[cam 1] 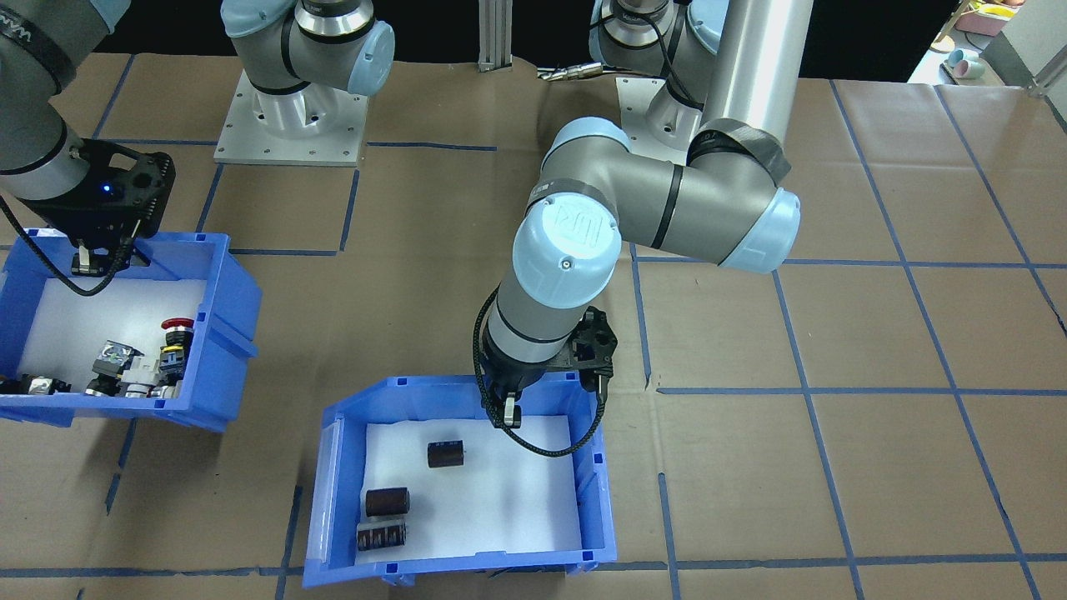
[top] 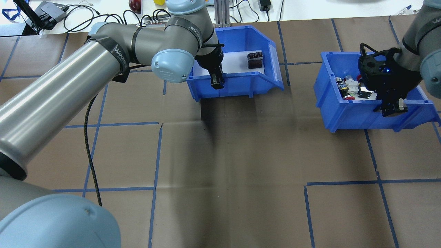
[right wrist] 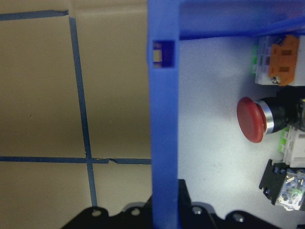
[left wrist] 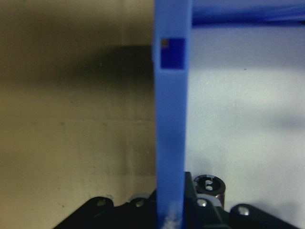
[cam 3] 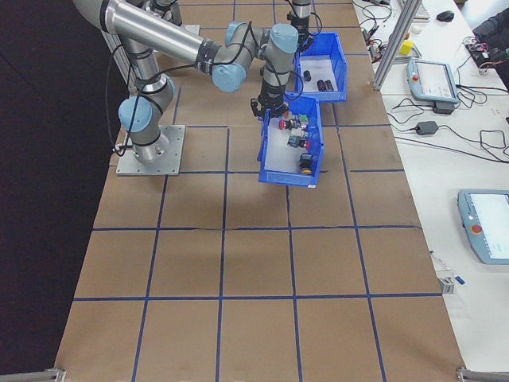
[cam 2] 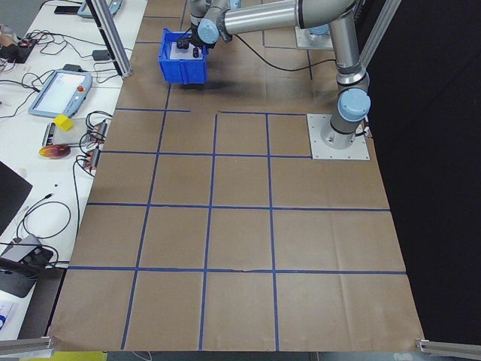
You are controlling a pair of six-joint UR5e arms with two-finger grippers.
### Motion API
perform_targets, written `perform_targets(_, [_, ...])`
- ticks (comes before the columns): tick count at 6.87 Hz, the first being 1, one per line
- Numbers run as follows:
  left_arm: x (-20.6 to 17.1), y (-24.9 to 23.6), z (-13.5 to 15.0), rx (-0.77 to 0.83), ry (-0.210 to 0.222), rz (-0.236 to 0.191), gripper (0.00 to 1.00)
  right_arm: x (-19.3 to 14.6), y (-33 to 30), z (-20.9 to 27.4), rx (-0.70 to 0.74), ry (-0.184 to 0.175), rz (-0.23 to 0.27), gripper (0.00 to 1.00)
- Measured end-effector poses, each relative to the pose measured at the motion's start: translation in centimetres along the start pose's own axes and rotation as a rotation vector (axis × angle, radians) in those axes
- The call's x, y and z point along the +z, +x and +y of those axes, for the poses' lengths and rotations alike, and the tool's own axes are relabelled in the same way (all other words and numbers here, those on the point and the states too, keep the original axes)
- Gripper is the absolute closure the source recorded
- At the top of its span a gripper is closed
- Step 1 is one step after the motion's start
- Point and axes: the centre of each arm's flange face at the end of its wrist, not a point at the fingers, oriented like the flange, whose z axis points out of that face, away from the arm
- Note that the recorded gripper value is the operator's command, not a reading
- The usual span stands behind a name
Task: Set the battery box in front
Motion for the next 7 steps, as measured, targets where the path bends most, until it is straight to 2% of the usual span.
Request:
perform_targets(2, [1.6, 0.6, 0.2, 0.001, 0.004, -0.010, 0.87, 0.0, -0.6, 0.5, -0.004, 0.001, 0.012, 0.91])
perform_targets(3, [2.0, 0.7, 0.2, 0.001, 0.005, -0.014, 0.62, -0.1, -0.9, 0.4, -0.003, 0.002, 0.014, 0.91])
perform_targets(4, [2.2, 0.8, 0.1, -0.006, 0.005, -0.015, 0.02, 0.0, -1.6, 0.1, -0.001, 0.003, 0.014, 0.91])
perform_targets(7, [1.6, 1.1, -0.8, -0.111, 0.002, 0.018, 0.04, 0.7, -4.7, -1.3, 0.006, 0.008, 0.015, 0.91])
